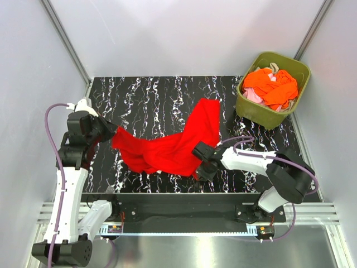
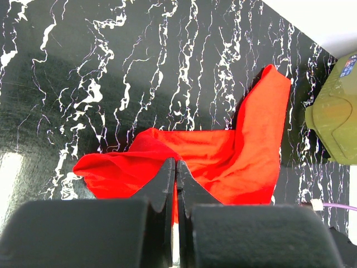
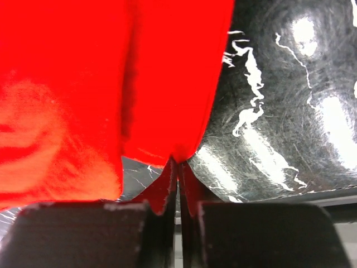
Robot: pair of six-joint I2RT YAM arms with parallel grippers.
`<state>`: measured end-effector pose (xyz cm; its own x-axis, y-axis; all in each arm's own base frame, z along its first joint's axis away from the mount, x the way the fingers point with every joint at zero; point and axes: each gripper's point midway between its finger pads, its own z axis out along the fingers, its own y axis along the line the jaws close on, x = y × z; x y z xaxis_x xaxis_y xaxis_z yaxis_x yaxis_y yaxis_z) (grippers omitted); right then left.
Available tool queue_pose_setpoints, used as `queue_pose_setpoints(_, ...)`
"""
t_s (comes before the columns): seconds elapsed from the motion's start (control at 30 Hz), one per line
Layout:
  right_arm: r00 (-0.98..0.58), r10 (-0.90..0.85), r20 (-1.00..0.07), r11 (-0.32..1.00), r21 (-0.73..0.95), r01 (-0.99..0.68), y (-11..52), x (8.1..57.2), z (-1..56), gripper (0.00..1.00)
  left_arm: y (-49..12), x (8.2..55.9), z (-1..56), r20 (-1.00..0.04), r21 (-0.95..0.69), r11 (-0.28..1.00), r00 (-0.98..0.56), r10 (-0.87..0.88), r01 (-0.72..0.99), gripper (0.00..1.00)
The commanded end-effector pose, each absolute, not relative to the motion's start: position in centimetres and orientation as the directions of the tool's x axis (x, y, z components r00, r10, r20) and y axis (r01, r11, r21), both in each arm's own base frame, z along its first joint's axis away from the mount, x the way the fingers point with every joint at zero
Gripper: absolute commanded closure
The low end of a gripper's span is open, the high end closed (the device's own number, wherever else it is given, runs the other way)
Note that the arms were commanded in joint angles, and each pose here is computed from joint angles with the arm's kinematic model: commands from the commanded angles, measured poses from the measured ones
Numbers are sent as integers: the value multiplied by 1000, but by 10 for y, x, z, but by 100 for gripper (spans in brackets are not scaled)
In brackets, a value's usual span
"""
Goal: Fold and stack the t-shirts
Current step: Flatten the tshirt out
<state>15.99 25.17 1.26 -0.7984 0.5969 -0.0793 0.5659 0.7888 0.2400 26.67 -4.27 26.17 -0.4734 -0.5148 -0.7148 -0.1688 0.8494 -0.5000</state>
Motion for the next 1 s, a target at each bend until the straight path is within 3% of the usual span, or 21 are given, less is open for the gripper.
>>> queue_pose_setpoints(0.0, -791, 592, -155, 792, 295, 534, 251, 171, 26, 100, -49, 275, 275, -721, -532, 838, -452, -524, -122, 100)
queue_pose_setpoints(0.07, -790, 583, -191, 792, 353, 498, 257, 183, 39, 100, -53, 278, 279, -707, -557, 823, -456, -541, -113, 100)
queue_pose_setpoints(0.17, -771, 546, -328, 806, 457, 376, 260, 211, 89, 100, -57, 284, 299, -707, -584, 807, -432, -560, -89, 100)
queue_pose_setpoints(0.27, -691, 537, -484, 804, 542, 245, 241, 240, 162, 100, -53, 297, 351, -737, -599, 799, -346, -580, -63, 100)
queue_pose_setpoints(0.3, -628, 556, -545, 786, 591, 183, 233, 252, 211, 100, -51, 300, 366, -744, -602, 796, -322, -586, -58, 100)
queue_pose_setpoints(0.5, -376, 587, -718, 789, 610, 66, 168, 269, 374, 100, -57, 295, 466, -708, -694, 720, -211, -674, 28, 100)
queue_pose_setpoints(0.67, -207, 646, -735, 747, 664, -27, 113, 227, 480, 100, -61, 241, 527, -673, -740, 661, -124, -730, 122, 100)
queue_pose_setpoints(0.87, -127, 735, -666, 653, 746, -132, 57, 161, 526, 100, -55, 151, 559, -658, -744, 645, -26, -752, 175, 100)
queue_pose_setpoints(0.97, -127, 745, -655, 634, 754, -170, 49, 146, 532, 100, -58, 129, 561, -660, -742, 643, -39, -750, 190, 100)
